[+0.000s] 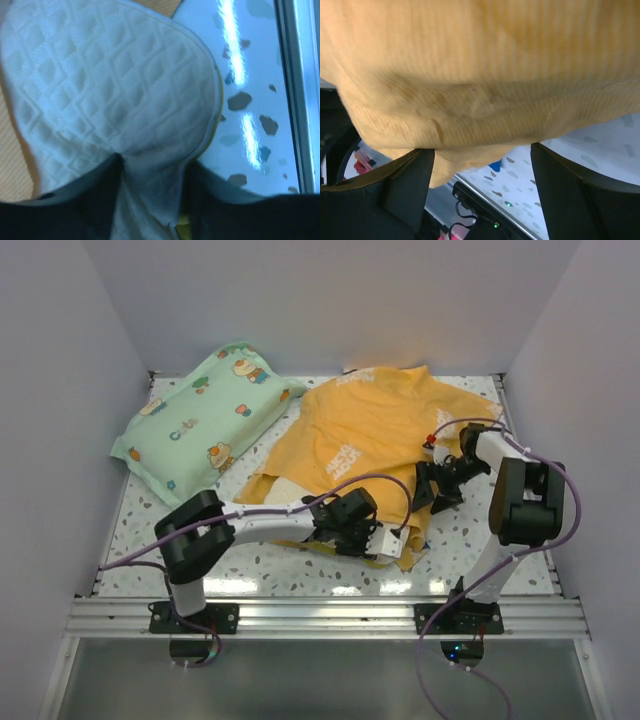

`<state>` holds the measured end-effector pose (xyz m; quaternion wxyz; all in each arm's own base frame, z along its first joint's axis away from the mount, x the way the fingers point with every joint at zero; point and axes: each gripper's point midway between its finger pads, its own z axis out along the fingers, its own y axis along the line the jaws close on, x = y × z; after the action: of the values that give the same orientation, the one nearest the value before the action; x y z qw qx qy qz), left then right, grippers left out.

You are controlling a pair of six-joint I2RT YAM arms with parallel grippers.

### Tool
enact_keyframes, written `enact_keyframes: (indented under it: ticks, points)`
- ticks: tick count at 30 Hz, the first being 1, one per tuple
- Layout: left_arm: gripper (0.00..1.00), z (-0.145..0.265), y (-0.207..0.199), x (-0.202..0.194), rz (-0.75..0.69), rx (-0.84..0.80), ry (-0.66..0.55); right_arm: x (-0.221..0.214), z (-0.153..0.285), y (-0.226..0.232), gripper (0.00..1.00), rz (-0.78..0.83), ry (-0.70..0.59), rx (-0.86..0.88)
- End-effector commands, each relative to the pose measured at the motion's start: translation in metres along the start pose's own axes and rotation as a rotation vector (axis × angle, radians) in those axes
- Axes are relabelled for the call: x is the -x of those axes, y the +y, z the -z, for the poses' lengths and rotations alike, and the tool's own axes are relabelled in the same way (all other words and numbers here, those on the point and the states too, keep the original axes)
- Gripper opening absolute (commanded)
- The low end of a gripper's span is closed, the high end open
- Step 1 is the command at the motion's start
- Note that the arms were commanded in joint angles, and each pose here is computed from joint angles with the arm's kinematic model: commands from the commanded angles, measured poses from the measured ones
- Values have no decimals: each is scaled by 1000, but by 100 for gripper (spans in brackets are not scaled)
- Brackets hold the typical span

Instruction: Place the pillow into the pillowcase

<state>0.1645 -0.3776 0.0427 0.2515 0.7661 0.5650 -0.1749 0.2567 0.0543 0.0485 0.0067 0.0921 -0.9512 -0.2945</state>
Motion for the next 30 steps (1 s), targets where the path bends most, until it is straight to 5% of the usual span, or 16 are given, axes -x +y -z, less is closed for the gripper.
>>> enact_keyframes:
  ticks: [1, 2, 3, 4, 9, 22, 23, 26, 30]
  points:
    - [38, -9, 85, 5, 161, 200, -66, 29, 22, 14, 82, 56, -160, -9]
    - [7, -6, 95, 5, 270, 188, -111, 25, 24, 11, 83, 56, -162, -34]
    - [0, 9, 126, -5, 349, 235, -147, 23, 26, 9, 85, 59, -169, -53]
    - [0, 18, 137, -6, 391, 248, -182, 22, 32, 7, 99, 73, -194, -78]
    - [0, 56, 160, 10, 518, 157, -397, 13, 35, -12, 99, 37, -223, -95]
    - [0, 89, 191, 58, 638, 17, -615, 67, -23, -15, 98, 33, -360, 0]
    - [0, 91, 194, 59, 633, 29, -621, 67, -26, -17, 91, 16, -370, 0]
    - [0, 103, 216, 56, 692, 121, -643, 78, -11, 5, 5, 58, -437, 77]
    - [0, 164, 267, 64, 663, 424, -719, 63, 68, 125, 0, 253, -511, 400]
